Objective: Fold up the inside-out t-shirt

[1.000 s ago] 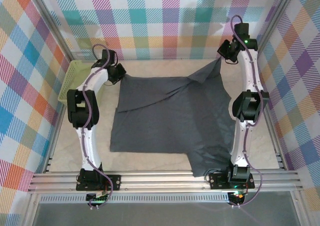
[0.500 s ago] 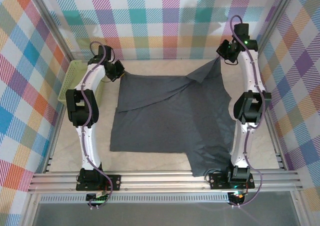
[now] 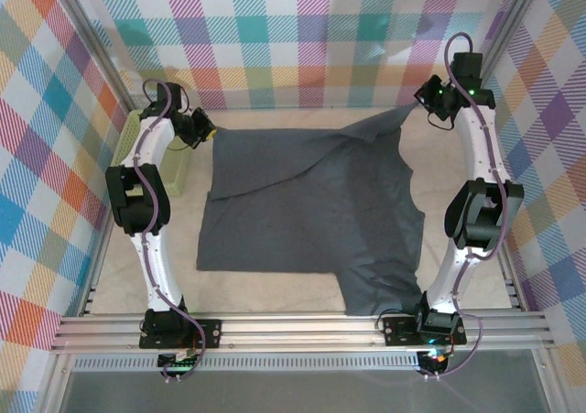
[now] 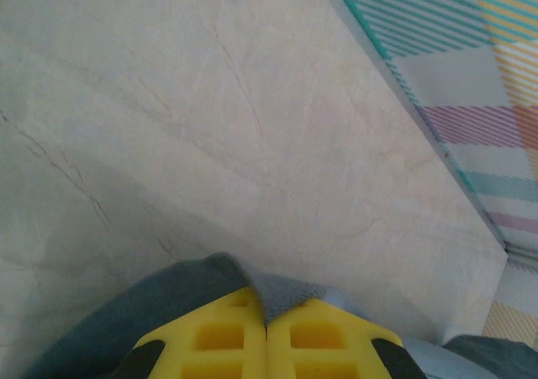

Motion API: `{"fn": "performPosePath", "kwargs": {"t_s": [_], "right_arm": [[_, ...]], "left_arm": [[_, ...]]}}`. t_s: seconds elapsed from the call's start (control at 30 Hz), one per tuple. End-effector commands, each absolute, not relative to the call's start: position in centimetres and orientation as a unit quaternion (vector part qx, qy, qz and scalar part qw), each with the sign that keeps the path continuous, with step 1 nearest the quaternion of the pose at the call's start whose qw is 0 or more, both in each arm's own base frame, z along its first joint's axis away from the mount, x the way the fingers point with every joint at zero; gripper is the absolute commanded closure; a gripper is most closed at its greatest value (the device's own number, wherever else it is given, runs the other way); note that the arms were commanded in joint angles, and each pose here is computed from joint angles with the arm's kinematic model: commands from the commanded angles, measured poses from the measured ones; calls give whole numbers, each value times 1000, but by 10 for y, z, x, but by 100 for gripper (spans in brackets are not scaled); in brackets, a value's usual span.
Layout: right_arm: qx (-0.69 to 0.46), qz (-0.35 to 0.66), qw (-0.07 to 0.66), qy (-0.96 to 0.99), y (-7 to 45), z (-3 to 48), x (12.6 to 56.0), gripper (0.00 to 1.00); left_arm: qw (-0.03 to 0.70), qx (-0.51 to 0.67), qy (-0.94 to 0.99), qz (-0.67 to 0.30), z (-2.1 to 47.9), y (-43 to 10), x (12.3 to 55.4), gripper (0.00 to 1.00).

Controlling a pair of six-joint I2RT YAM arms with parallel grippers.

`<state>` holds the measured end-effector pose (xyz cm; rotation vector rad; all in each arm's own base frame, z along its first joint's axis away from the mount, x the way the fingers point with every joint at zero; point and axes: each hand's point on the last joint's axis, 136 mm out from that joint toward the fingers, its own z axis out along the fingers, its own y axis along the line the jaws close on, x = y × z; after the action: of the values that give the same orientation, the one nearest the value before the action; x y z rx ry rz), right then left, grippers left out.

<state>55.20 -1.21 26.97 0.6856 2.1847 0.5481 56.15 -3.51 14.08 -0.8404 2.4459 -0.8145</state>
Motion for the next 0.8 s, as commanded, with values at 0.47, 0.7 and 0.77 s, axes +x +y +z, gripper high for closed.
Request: {"fn": "performPosePath", "kwargs": {"t_s": [0.47,0.7,0.77], "right_arm": [[270,237,376,854,-4,252,533,100],[344,221,335,849,-11,233,474,100],[359,220,325,847,-10,225,453,100]], "left_arm": [[198,-292,877,-328,128,-46,552,95],[207,-306,878,-304,129,-40,522,95],[203,-316,880,-291,122,-36,509,95]]}}
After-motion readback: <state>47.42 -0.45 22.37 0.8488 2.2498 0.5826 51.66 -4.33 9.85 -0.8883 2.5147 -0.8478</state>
